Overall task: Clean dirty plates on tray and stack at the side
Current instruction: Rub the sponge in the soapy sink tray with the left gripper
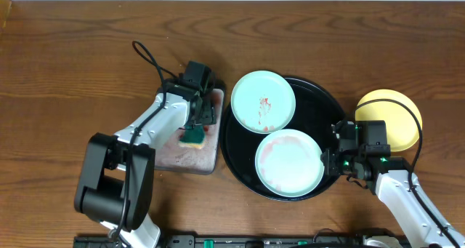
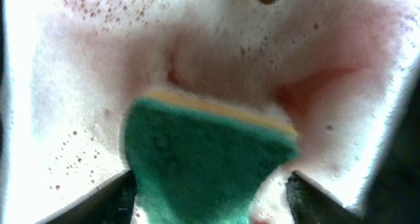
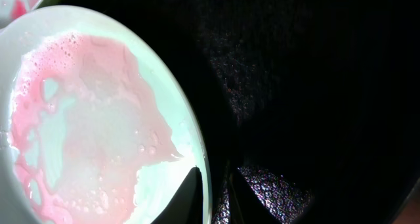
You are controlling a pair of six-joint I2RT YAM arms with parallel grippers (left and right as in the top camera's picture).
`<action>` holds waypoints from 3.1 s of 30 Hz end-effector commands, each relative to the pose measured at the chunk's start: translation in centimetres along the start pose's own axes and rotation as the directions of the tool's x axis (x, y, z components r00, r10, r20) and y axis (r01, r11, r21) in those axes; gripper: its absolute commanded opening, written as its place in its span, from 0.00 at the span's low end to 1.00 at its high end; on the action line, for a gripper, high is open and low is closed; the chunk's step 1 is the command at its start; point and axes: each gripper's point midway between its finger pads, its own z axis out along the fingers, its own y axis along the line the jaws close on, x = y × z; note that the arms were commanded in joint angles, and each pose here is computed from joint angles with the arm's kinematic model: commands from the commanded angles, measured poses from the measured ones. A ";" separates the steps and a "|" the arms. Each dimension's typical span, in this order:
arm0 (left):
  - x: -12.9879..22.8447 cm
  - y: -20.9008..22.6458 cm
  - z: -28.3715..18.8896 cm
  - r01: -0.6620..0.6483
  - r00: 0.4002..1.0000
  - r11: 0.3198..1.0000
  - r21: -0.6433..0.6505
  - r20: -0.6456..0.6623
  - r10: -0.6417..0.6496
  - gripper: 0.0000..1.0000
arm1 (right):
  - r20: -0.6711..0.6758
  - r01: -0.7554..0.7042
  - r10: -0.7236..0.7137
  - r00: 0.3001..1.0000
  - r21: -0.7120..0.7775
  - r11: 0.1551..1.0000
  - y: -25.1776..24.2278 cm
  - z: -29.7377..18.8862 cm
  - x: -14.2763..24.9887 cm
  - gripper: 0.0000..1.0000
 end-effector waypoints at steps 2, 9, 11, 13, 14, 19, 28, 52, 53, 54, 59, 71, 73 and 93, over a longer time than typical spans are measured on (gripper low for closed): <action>1.1 0.8 1.6 -0.023 0.999 0.999 -0.040 -0.043 0.021 0.39 | -0.008 -0.004 0.004 1.000 -0.009 1.000 0.2 0.1 0.3 0.11; 0.6 0.7 -0.2 -0.021 1.000 0.999 -0.028 -0.018 0.020 0.08 | -0.008 -0.003 0.003 1.000 -0.008 1.000 0.2 0.1 0.3 0.10; -0.1 0.6 -1.3 -0.017 1.000 1.000 -0.015 0.014 0.017 0.28 | -0.008 -0.003 0.003 1.000 -0.008 1.000 0.2 0.1 0.3 0.11; -0.6 0.5 -2.9 -0.013 0.999 1.000 0.001 0.052 0.013 0.63 | -0.008 -0.003 0.003 1.000 -0.008 1.000 0.2 0.1 0.3 0.11; -0.7 0.5 -3.5 -0.012 0.998 1.000 0.005 0.062 0.011 0.70 | -0.008 -0.003 0.003 1.000 -0.008 1.000 0.2 0.1 0.3 0.11; 0.7 0.3 -4.4 -0.015 1.000 0.999 0.036 0.014 0.014 0.70 | -0.006 -0.003 0.003 1.000 -0.009 1.000 0.2 0.1 0.2 0.10; 4.5 1.1 -0.8 0.018 0.993 1.000 0.004 -0.118 -0.018 0.52 | -0.009 -0.004 0.004 1.000 -0.009 1.000 0.2 0.1 0.3 0.09; 3.2 0.7 -1.5 0.019 0.999 0.999 0.031 -0.051 -0.017 0.57 | -0.011 -0.005 0.004 1.000 -0.008 1.000 0.2 0.1 0.4 0.09; 3.2 0.7 -1.5 0.025 0.998 0.999 0.031 -0.050 -0.023 0.57 | -0.011 -0.005 0.004 1.000 -0.008 1.000 0.2 0.1 0.4 0.09; 3.2 0.6 -1.4 0.032 0.998 0.999 0.031 -0.051 -0.030 0.56 | -0.011 -0.005 0.004 1.000 -0.008 1.000 0.2 0.1 0.4 0.09; 3.0 0.5 -1.4 0.035 0.999 0.999 0.035 -0.042 -0.034 0.33 | -0.011 -0.005 0.004 1.000 -0.008 1.000 0.2 0.1 0.4 0.09; 5.9 1.1 1.5 0.066 0.991 0.998 0.020 -0.115 -0.063 0.22 | -0.011 -0.005 0.005 1.000 -0.008 1.000 0.2 0.1 0.4 0.08; 6.3 1.1 1.8 0.066 0.990 0.998 0.021 -0.126 -0.063 0.08 | -0.011 -0.005 0.004 1.000 -0.008 1.000 0.2 0.1 0.4 0.06; 6.3 1.1 1.8 0.065 0.990 0.998 0.021 -0.125 -0.062 0.08 | 0.091 0.046 -0.043 0.995 -0.023 0.999 1.1 -1.4 -2.0 0.23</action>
